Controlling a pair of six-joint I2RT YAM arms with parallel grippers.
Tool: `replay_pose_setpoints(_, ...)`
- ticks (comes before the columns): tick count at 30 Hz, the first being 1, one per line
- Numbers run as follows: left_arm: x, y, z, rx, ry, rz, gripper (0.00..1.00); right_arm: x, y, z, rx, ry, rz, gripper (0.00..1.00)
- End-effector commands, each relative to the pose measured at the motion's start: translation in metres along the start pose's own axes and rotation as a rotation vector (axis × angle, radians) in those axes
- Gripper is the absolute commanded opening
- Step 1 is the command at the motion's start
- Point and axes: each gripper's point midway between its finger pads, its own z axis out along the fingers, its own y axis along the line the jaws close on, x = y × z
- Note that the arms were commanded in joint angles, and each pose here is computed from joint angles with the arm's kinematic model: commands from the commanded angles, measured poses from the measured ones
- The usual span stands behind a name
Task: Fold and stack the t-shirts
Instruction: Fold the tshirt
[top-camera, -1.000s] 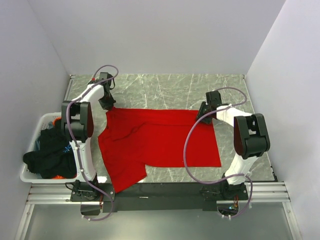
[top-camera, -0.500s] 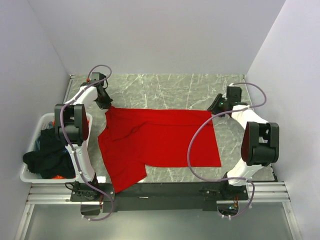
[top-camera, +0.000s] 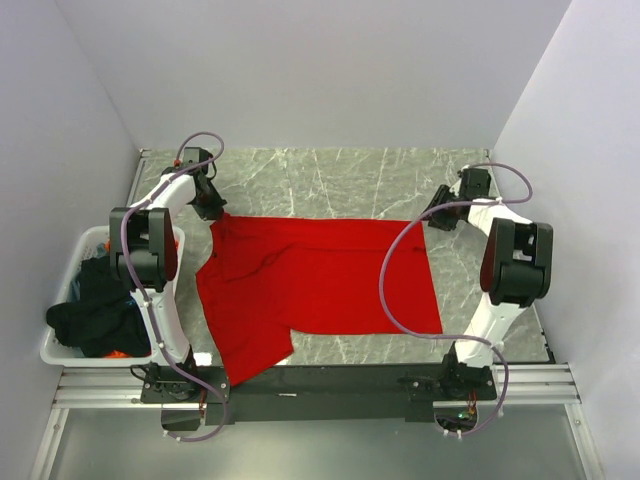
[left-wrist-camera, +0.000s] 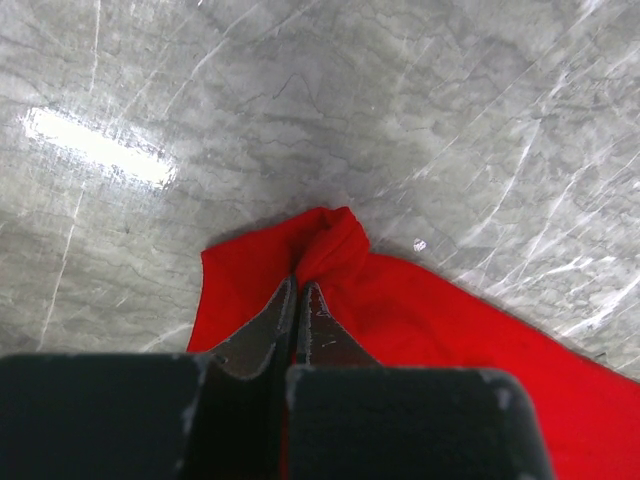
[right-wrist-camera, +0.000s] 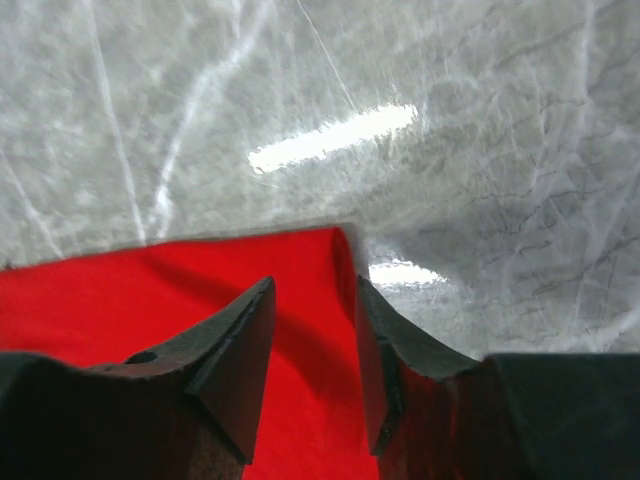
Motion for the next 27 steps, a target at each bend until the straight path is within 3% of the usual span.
replay_pose_setpoints(1, -0.013, -0.01, -0.016, 0.049, -0.047, -0.009, 0.01, -0.005, 0.002, 0.004, -0.02, 0.03, -0.038, 0.46)
replay_pose_setpoints(12, -0.011, -0.007, -0.013, 0.043, -0.042, -0.01, 0.01, 0.012, -0.003, 0.022, -0.038, 0.117, -0.021, 0.46)
replay_pose_setpoints(15, -0.01, -0.005, -0.011, 0.043, -0.038, -0.016, 0.01, 0.017, -0.007, 0.027, -0.034, 0.136, -0.021, 0.35)
replay_pose_setpoints(16, -0.01, -0.005, -0.011, 0.043, -0.038, -0.019, 0.01, 0.017, -0.009, 0.027, -0.023, 0.138, -0.02, 0.18)
replay_pose_setpoints(18, -0.01, -0.004, -0.011, 0.046, -0.036, -0.024, 0.01, 0.016, -0.016, 0.027, 0.01, 0.13, -0.024, 0.01)
replay_pose_setpoints(27, -0.02, -0.016, -0.024, 0.115, -0.076, -0.054, 0.01, -0.04, -0.053, -0.006, 0.166, -0.054, -0.009, 0.0)
